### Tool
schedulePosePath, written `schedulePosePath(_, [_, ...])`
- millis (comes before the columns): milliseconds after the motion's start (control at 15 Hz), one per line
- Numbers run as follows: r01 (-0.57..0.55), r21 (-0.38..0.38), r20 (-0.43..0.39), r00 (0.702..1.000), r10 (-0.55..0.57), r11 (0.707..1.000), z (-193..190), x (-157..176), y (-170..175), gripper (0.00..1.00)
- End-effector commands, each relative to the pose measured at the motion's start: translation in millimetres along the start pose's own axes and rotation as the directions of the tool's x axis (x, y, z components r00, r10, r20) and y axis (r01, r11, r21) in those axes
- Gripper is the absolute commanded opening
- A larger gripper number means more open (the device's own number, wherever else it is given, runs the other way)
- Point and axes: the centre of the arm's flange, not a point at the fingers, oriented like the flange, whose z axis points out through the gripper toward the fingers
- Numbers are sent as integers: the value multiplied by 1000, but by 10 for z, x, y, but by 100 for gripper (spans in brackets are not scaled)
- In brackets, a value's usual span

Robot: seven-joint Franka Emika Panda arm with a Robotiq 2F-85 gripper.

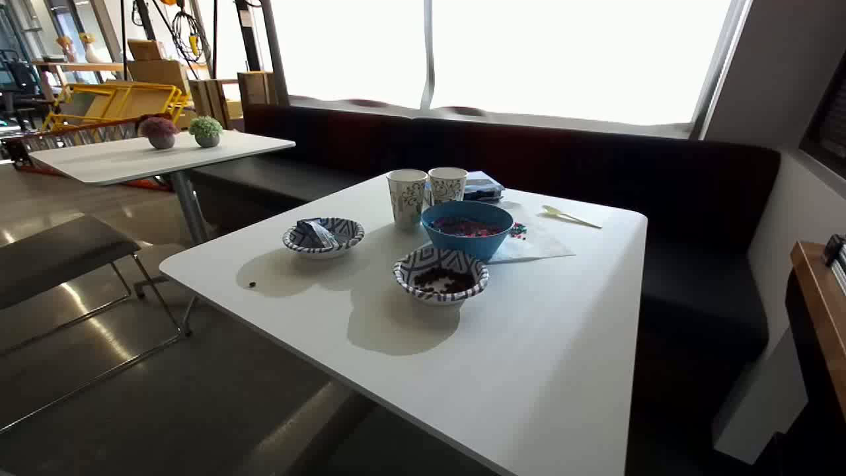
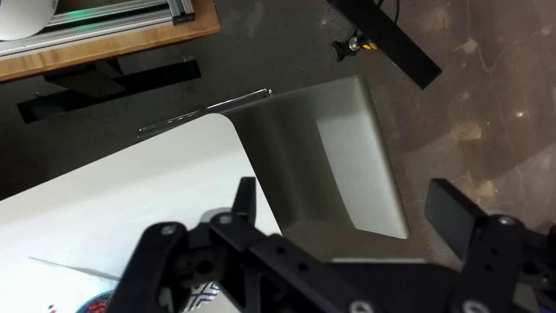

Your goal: Move the blue bowl to the left

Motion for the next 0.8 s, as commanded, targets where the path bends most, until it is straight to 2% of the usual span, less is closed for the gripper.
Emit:
schedulePosePath(0, [0,0,0,1000,0,1000,0,0,0,100])
schedulePosePath(733, [0,0,0,1000,0,1000,0,0,0,100])
